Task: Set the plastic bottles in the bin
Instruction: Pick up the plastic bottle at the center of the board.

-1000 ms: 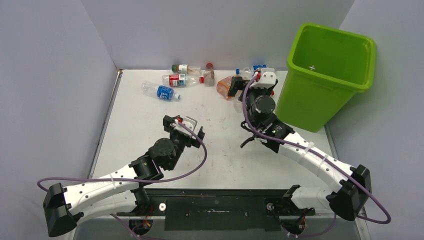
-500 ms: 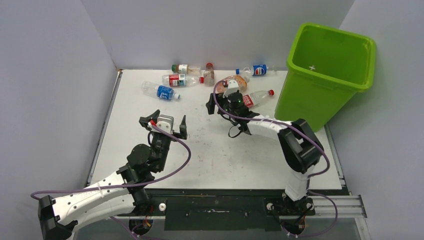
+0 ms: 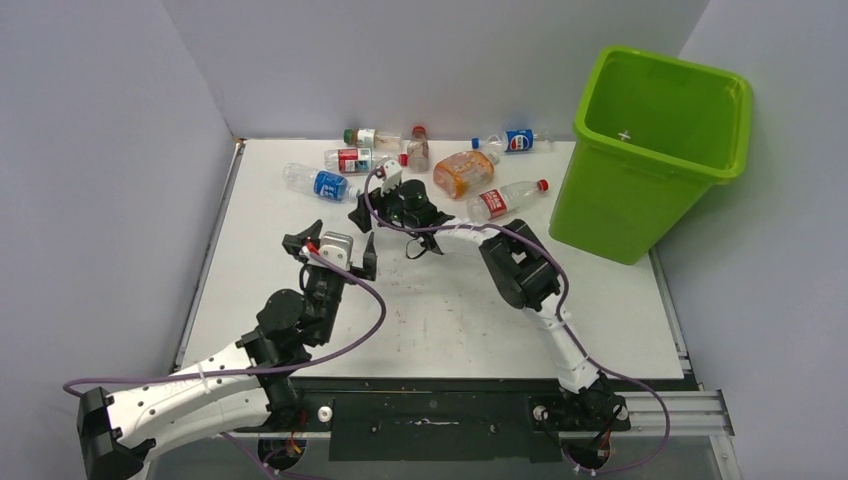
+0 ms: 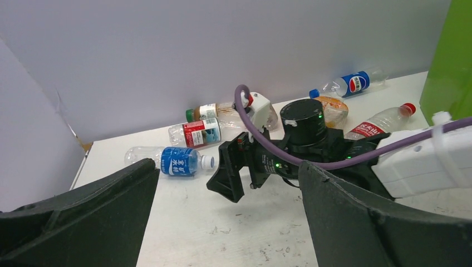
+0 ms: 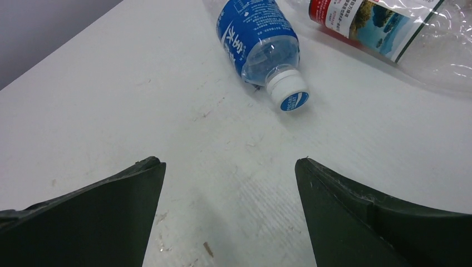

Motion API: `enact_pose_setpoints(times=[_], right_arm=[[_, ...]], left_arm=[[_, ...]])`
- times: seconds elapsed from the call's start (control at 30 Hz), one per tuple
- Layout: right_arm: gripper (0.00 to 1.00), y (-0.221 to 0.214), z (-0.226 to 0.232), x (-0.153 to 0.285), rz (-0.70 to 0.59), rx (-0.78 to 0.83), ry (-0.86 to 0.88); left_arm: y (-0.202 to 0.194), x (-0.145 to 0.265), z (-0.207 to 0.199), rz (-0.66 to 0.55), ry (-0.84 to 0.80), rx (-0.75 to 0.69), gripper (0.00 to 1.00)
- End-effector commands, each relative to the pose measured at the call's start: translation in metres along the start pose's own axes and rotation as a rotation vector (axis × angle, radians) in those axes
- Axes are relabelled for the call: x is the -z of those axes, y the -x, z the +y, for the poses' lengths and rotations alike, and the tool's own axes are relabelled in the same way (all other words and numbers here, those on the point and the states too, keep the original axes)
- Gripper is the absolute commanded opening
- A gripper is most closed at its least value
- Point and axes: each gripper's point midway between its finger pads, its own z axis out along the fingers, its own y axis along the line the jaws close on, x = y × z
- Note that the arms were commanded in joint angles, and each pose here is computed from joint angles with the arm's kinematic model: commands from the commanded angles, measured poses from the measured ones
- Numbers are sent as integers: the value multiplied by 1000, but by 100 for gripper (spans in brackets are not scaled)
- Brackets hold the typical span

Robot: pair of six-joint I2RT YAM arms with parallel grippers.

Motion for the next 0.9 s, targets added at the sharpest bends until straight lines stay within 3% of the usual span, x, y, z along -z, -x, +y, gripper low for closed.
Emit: enact_pose_setpoints(times=[0.0,0.23,0.4,0.47,0.67,0.87], right_arm=[[90,25,-10,-26,-71,73,51],[90,15,-35,-53,-67,101,4],[90,38,-27,-22,-185,7,-12],[90,50,-23,-3,-223,-26,-37],[90,48,-4,53,-210,-66,-73],[90,11,25,108,-168,-129,-80]], left_arm=[[10,-2,-3,-32,-13,19,97],[8,-2,-7,-30,-28,17,97],[-3,-14,13,7,109,76,97],[-17,-30,31,71,207,169,97],[-44,-92,81,248,387,675,99],[-90,-145,118,269,560,879,96]])
